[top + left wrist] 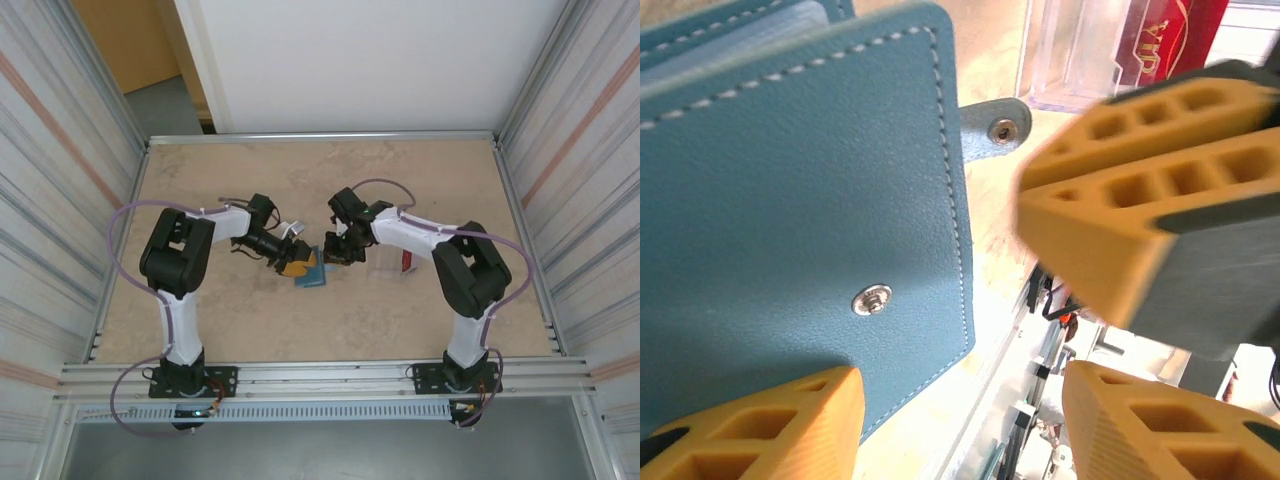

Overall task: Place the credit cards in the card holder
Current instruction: Close the card holder at the center of the table, then pick up the card holder from the center of the table.

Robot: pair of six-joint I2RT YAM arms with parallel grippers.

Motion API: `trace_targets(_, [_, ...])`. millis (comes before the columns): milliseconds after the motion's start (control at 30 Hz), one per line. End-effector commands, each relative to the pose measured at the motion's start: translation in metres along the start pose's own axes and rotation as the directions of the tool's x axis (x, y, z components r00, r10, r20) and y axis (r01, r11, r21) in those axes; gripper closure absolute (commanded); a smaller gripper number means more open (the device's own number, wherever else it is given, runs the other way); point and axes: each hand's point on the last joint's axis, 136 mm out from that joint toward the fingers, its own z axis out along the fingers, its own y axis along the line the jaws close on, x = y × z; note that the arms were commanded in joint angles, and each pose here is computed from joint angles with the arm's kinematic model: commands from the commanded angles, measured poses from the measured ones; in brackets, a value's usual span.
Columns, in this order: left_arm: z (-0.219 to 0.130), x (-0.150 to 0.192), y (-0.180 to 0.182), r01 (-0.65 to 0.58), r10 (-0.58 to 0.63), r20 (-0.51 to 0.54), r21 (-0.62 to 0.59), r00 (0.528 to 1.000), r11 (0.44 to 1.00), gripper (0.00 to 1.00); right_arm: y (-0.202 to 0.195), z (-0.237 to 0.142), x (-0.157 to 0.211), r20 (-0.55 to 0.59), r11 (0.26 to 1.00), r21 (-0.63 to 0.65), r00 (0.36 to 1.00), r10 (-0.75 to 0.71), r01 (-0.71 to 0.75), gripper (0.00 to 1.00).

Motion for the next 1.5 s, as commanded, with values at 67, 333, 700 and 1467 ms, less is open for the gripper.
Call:
trace_targets(67, [0.003, 0.004, 0.013, 0.009, -0.010, -0.021, -0.049, 1.000, 0.999, 0.47, 0.025, -0.019, -0.008, 0.057, 0.992, -0.128, 0.998, 0.031, -0.024, 0.97])
trace_targets(333, [0.004, 0.004, 0.013, 0.009, -0.010, -0.027, -0.041, 1.000, 0.999, 0.67, 0.037, 0.020, -0.019, -0.019, 0.980, -0.194, 0.999, 0.045, -0.048, 1.00])
trace_targets(700, [-0.007, 0.002, -0.009, -0.030, 0.029, -0.009, -0.045, 1.000, 0.999, 0.59, -0.007, 0.051, -0.012, -0.077, 0.993, -0.069, 0.993, 0.091, -0.097, 1.00])
trace_targets(1467, [0.003, 0.003, 0.032, 0.078, -0.080, -0.006, -0.187, 0.997, 0.979, 0.50, -0.023, 0.054, -0.005, -0.083, 0.995, -0.022, 0.992, 0.093, -0.095, 1.00])
